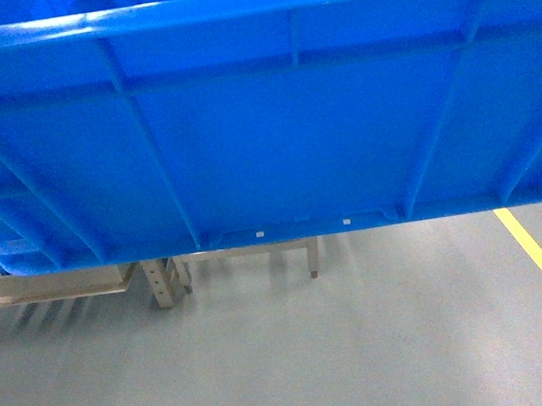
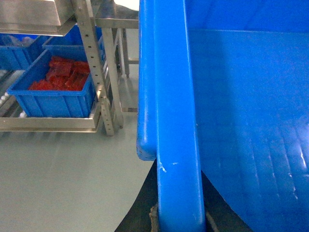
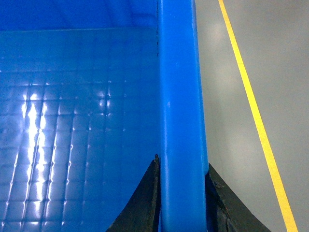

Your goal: Place box next to blue box on left shelf

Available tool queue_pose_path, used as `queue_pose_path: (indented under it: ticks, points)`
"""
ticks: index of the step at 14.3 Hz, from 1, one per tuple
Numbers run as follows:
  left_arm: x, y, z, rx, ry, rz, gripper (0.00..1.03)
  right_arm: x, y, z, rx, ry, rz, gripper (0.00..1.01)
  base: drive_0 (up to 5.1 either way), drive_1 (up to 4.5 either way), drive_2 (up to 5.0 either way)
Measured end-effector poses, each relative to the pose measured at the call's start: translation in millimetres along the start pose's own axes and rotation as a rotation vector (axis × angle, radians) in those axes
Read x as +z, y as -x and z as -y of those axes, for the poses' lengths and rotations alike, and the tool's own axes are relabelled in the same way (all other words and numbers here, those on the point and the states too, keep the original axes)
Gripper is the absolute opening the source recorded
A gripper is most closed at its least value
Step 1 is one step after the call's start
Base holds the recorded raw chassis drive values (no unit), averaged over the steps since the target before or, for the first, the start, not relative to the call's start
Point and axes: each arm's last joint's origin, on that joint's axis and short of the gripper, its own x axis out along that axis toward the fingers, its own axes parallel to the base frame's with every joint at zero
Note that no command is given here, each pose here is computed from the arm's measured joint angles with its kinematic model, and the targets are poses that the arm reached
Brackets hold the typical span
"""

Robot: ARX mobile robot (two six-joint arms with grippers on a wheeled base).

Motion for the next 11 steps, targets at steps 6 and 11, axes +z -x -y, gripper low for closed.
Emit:
queue_pose_path:
  ticks: [6,11]
  points:
    - [-0.1,0.1,-0.7,0.002,0.0,-0.002,0.06,-0.4,-0.7,-0.1,0.003,0.0,-0.003,0.18,0.0,4.37,-4.3]
    - [-0.2,-1.3,-0.5,0.002,0.003,0.002,0.06,0.9,-0.4,-0.3,0.005,0.001,0.011,0.18,0.0,2.6,-2.6]
